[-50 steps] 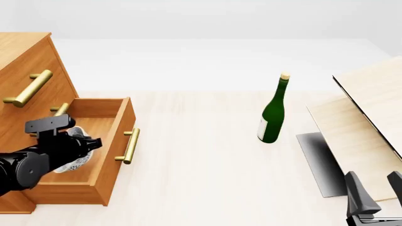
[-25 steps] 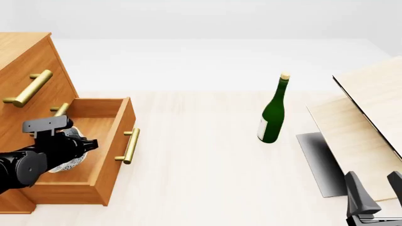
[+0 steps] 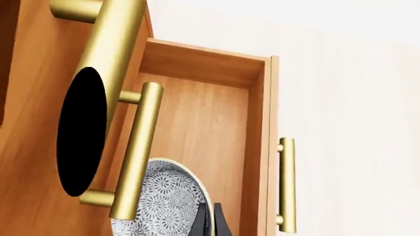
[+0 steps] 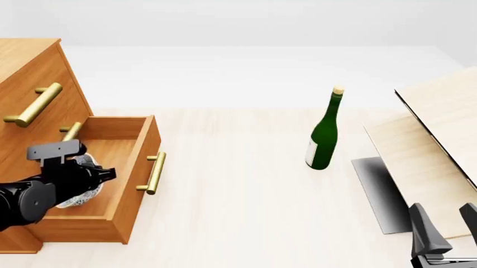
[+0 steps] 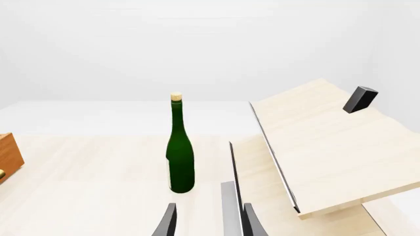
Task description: Put the bowl in the bottom drawer of the cabinet.
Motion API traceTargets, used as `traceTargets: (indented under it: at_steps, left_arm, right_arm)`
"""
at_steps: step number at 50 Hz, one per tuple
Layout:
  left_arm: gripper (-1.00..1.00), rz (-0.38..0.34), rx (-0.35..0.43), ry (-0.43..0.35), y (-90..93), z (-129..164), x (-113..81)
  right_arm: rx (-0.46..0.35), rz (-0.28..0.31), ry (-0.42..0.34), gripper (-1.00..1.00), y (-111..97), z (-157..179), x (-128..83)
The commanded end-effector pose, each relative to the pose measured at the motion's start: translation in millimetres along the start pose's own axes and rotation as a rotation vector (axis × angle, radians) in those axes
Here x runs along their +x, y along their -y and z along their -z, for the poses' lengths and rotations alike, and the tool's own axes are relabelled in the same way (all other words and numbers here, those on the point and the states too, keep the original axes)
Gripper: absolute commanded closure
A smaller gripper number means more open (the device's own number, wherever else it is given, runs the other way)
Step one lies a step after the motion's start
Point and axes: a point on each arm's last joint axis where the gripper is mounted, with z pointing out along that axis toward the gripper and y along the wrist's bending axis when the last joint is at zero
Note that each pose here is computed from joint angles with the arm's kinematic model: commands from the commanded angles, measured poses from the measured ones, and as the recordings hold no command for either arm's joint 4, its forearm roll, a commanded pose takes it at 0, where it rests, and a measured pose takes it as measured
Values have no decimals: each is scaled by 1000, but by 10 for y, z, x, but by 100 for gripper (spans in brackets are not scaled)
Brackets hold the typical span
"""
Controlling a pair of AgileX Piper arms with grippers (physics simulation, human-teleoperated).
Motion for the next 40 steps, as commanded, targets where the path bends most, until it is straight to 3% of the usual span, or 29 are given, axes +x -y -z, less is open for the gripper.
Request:
traceTargets:
  at_steps: [1,7,8,38,40]
  left_arm:
    - [100,-8,-1,2,-8,-39,7]
    - [100,3,-1,6,-8,-22,11]
    - [-100,4,0,7,-4,-12,10]
    - [-100,17,-2,29,-14,54,-36]
    - [-100,54,21,54,43,96,-47]
  right_arm:
    - [0,0,0,-100,0,0,0]
    - [0,0,0,-100,0,0,0]
    - [0,0,0,-100,0,0,0]
    - [0,0,0,-100,0,0,0]
    - [0,0,0,-100,0,0,0]
